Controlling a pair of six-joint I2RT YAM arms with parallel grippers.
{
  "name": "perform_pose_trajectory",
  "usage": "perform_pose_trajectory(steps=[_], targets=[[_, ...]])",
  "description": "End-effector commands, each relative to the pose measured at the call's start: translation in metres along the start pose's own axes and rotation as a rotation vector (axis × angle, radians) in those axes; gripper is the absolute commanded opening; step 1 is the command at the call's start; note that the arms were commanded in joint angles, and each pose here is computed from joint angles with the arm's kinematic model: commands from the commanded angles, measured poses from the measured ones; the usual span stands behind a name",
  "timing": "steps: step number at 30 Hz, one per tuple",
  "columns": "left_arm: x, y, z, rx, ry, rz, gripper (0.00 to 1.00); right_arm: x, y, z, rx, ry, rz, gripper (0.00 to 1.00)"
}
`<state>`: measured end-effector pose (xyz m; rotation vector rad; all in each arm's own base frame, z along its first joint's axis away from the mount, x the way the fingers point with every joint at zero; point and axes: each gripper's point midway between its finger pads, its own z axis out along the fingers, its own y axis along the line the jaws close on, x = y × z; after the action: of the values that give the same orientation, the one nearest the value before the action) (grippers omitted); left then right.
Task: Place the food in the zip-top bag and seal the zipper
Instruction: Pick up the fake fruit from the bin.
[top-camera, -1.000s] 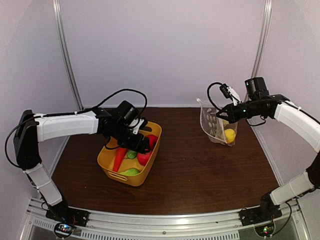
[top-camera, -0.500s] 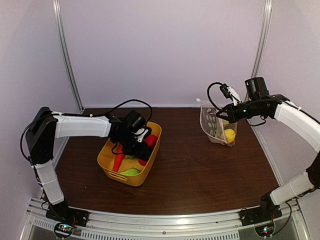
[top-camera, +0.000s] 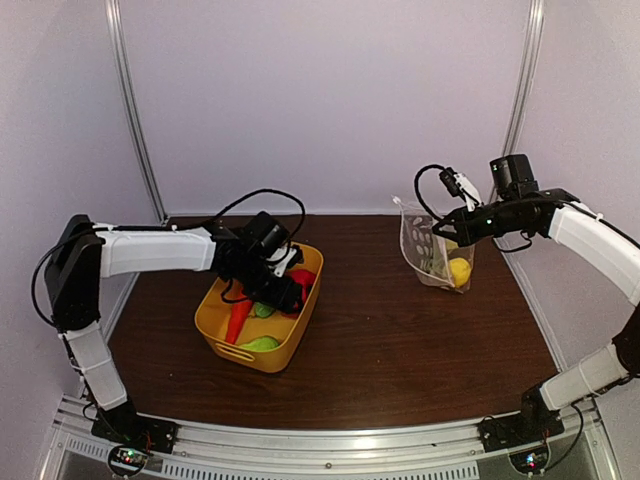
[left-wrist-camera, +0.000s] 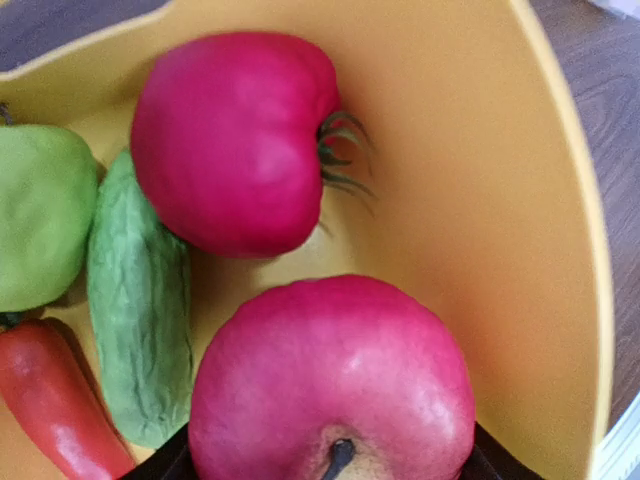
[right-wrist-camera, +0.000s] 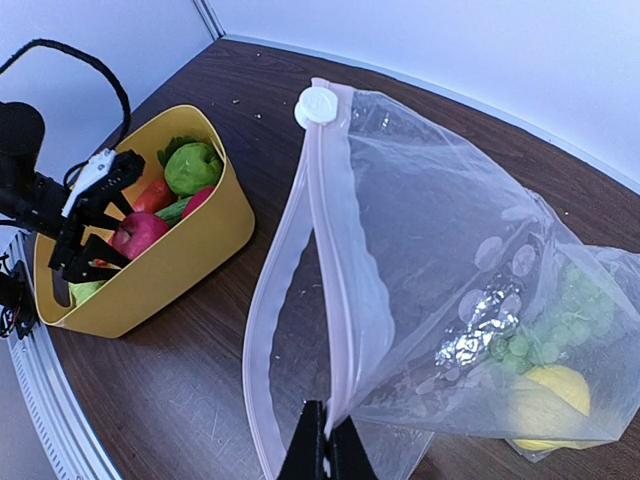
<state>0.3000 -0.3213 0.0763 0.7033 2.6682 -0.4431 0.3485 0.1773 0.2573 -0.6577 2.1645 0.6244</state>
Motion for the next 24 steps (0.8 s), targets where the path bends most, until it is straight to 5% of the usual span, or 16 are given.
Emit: perform_pose_trajectory(steps=[1, 9, 18, 24], targets=[[-0.030, -0.007, -0.058, -0.002, -0.167, 0.037, 0.64, -0.005, 0.003, -0.006, 0.003, -0.014, -0.003, 0.00], [-0.055, -0.015, -0.125, 0.005, -0.329, 0.089, 0.64, -0.010, 0.000, -0.006, 0.020, 0.004, -0.011, 0.00], [-0.108, -0.069, -0.210, 0.185, -0.664, 0.188, 0.61, -0.018, 0.007, 0.004, -0.005, 0.052, -0.029, 0.00], [-0.117, -0.099, -0.227, 0.268, -0.723, 0.243, 0.61, -0.023, 0.014, 0.008, -0.014, 0.059, -0.049, 0.00]])
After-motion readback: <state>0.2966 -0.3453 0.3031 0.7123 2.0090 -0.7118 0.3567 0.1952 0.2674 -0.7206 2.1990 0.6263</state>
